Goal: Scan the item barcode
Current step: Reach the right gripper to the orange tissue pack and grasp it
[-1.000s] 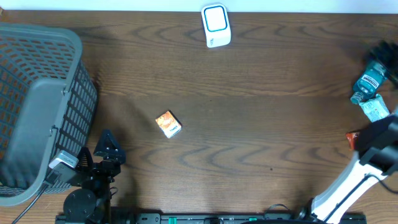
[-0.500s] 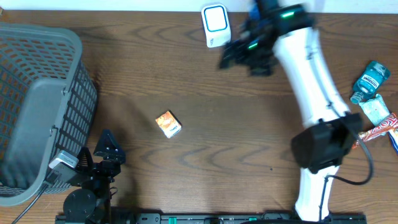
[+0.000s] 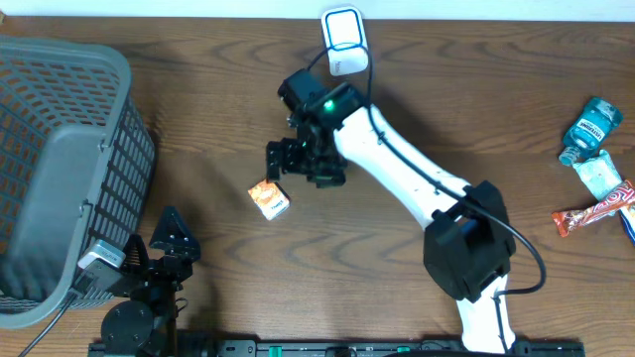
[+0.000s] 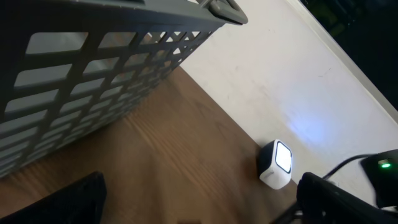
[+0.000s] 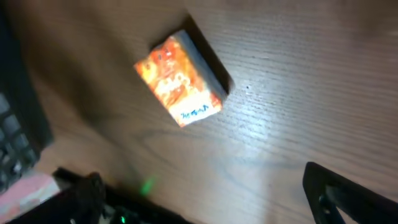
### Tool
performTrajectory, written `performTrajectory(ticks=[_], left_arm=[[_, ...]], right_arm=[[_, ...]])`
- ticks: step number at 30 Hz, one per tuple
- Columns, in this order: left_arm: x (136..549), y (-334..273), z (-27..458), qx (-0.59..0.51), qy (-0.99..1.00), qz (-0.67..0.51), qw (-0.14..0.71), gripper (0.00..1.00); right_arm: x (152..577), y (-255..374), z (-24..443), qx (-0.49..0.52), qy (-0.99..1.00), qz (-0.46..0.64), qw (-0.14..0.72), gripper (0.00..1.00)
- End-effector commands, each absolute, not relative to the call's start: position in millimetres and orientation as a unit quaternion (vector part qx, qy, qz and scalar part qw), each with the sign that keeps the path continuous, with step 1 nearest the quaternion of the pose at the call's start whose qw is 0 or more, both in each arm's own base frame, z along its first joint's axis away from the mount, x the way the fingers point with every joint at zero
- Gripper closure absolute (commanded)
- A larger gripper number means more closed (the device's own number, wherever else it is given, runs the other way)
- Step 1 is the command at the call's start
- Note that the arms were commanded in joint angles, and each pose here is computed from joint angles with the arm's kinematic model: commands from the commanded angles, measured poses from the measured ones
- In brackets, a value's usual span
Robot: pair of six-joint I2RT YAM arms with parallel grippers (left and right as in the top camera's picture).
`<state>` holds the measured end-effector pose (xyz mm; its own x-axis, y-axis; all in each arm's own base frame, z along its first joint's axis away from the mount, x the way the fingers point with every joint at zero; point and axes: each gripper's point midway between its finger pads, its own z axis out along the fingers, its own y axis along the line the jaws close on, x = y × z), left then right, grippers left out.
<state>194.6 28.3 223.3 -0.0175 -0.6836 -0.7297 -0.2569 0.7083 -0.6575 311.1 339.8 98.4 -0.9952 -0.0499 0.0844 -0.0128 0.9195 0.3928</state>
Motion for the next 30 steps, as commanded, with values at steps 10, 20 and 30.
performTrajectory(ticks=[10,20,30], left_arm=[[194,30,224,-0.343,0.688,-0.174,0.616,0.02],[194,30,224,-0.343,0.688,-0.174,0.616,0.02],[194,30,224,-0.343,0.688,-0.174,0.616,0.02]], right_arm=[[299,366,36,-0.122,-0.968,-0.215,0.045,0.19],[295,363,8,-0.212,-0.956,-0.201,0.034,0.32],[300,369,4,-0.224,-0.954,-0.198,-0.007,0.58]])
